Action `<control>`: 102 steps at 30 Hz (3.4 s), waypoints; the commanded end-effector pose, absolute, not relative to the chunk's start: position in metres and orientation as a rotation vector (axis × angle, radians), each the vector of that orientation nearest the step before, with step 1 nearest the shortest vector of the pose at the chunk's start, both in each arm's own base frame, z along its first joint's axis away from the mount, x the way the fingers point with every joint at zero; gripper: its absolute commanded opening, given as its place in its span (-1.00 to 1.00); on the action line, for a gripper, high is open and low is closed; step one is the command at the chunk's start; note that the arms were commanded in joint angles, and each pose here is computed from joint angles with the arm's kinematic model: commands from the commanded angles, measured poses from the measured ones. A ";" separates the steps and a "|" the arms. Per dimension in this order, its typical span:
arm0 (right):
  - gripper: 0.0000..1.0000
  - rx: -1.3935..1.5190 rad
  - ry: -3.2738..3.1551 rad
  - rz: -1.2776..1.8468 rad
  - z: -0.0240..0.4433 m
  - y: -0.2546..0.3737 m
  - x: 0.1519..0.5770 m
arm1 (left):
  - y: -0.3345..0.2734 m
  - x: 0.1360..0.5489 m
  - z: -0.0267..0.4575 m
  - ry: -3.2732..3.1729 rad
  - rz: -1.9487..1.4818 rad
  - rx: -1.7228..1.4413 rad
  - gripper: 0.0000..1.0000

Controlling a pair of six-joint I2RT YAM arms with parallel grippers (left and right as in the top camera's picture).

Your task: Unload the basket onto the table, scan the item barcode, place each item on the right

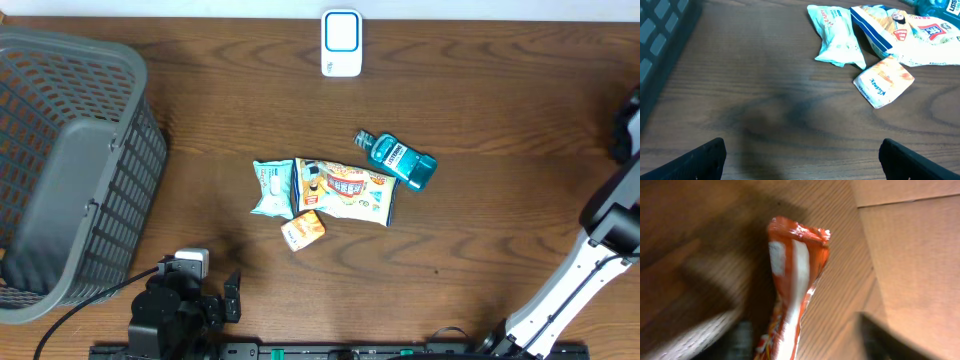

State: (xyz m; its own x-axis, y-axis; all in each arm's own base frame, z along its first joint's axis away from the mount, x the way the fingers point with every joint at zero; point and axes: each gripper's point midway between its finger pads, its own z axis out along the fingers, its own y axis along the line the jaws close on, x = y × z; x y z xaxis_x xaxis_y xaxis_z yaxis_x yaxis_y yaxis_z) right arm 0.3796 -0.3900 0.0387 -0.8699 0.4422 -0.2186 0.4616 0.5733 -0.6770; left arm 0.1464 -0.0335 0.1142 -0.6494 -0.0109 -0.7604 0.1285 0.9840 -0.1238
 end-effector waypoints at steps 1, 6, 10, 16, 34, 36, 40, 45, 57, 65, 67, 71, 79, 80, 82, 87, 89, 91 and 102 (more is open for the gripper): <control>0.99 0.772 2.686 -1.006 0.077 -0.385 0.399 | -0.036 0.146 0.116 2.265 -0.223 0.099 0.96; 0.98 0.695 2.487 -0.590 0.154 -0.338 0.447 | -0.036 0.146 0.116 2.265 -0.223 0.099 0.96; 0.99 0.500 2.306 -0.114 0.241 -0.256 0.480 | -0.036 0.146 0.116 2.265 -0.223 0.099 0.96; 0.99 0.070 2.093 0.358 0.355 -0.109 0.479 | -0.036 0.146 0.116 2.265 -0.223 0.099 0.96; 0.98 -1.094 2.526 0.366 0.166 0.161 0.431 | -0.036 0.146 0.116 2.265 -0.223 0.099 0.96; 0.99 -1.130 2.569 0.359 0.144 0.169 0.430 | -0.036 0.146 0.116 2.265 -0.223 0.099 0.96; 0.99 -1.164 2.652 0.381 0.112 0.172 0.425 | -0.036 0.146 0.116 2.265 -0.223 0.099 0.96; 0.99 -1.207 2.756 0.343 0.076 0.162 0.419 | -0.036 0.146 0.116 2.265 -0.223 0.099 0.96; 0.98 -1.278 2.887 0.260 0.007 0.156 0.415 | -0.036 0.146 0.116 2.265 -0.223 0.099 0.96; 0.73 -1.270 2.841 0.210 0.000 0.166 0.427 | -0.036 0.146 0.116 2.265 -0.223 0.099 0.96; 0.66 -1.278 2.822 0.206 0.000 0.171 0.429 | -0.036 0.146 0.116 2.265 -0.223 0.099 0.96; 0.38 -1.299 2.811 0.176 0.000 0.175 0.429 | -0.036 0.146 0.116 2.265 -0.223 0.099 0.96; 0.33 -1.207 2.786 0.190 0.019 0.195 0.441 | -0.036 0.146 0.116 2.265 -0.223 0.100 0.96; 0.28 -1.203 2.768 0.213 0.025 0.199 0.444 | -0.036 0.146 0.116 2.265 -0.223 0.099 0.96; 0.24 -1.196 2.731 0.285 0.040 0.210 0.449 | -0.036 0.146 0.116 2.265 -0.223 0.099 0.96; 0.21 -1.187 2.643 0.442 0.083 0.233 0.455 | -0.036 0.146 0.116 2.265 -0.223 0.099 0.96; 0.18 -1.184 2.620 0.458 0.097 0.236 0.457 | -0.036 0.146 0.116 2.265 -0.223 0.099 0.95; 0.15 -1.181 2.604 0.454 0.106 0.237 0.459 | -0.036 0.146 0.116 2.265 -0.223 0.099 0.96; 0.15 -1.176 2.551 0.499 0.128 0.245 0.462 | -0.036 0.146 0.116 2.265 -0.223 0.099 0.96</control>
State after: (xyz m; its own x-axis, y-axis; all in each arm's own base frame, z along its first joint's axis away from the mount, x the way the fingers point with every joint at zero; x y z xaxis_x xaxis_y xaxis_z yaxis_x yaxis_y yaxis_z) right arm 0.4604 0.2312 0.1089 -0.6420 -0.6888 -0.3367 -0.7610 0.6261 0.1702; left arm 0.1464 -0.0335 0.1142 -0.6494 -0.0109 -0.7604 0.1285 0.9840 -0.1238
